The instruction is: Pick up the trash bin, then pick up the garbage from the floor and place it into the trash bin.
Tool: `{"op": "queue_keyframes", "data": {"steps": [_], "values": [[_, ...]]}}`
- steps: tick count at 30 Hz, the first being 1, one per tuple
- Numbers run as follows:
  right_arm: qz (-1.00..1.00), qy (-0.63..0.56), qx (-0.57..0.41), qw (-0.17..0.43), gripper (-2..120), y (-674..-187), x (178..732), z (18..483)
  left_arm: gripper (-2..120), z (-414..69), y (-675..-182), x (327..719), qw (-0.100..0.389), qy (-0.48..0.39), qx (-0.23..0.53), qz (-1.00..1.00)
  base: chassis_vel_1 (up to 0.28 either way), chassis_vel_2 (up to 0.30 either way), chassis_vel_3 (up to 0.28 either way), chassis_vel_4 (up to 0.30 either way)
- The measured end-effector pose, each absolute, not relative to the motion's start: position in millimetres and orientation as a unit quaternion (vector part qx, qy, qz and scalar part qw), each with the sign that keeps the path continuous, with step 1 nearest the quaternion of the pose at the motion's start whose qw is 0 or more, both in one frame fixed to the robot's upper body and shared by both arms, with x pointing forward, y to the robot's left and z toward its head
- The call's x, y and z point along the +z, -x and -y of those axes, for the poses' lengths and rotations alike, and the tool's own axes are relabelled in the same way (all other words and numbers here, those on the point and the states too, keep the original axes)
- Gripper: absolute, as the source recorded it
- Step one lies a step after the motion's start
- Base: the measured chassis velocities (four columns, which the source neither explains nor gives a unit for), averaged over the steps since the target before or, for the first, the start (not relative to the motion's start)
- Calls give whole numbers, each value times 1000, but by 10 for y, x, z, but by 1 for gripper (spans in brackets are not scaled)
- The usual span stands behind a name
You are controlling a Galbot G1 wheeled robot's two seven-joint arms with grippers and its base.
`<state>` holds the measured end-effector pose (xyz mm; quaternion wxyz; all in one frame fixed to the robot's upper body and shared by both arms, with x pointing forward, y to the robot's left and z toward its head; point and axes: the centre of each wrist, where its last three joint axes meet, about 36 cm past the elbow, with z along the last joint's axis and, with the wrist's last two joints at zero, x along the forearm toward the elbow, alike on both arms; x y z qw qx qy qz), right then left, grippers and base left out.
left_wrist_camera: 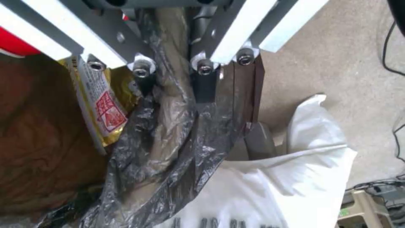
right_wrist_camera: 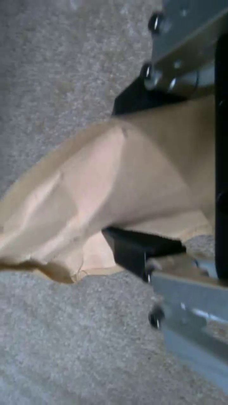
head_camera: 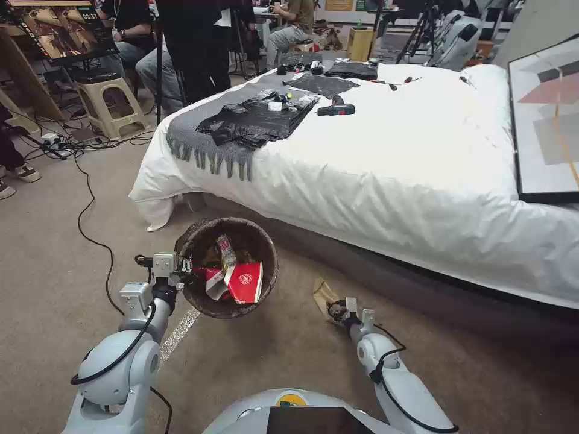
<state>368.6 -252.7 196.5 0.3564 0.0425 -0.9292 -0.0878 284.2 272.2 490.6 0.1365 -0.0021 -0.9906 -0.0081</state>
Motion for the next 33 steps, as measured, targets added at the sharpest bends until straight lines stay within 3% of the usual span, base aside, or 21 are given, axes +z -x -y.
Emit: {"op": "queue_keyframes", "data": {"steps": [7,11,14,33], "values": [[936,-44,-60,344,26,-3644,2000,2537,3,-2711,-2856,4886,138,3,-6,990,0,0,0,0],[946,-73,-19,317,6,-3525,2147,2624,3,-2714,-2859,4887,138,4,-8,990,0,0,0,0],[947,-99,-2,306,0,-3453,2254,2679,3,-2719,-2859,4889,139,4,-9,990,0,0,0,0],[980,-122,10,154,0,-3099,3768,2478,3,-2689,-2859,4904,143,9,-7,990,0,0,0,0]]}}
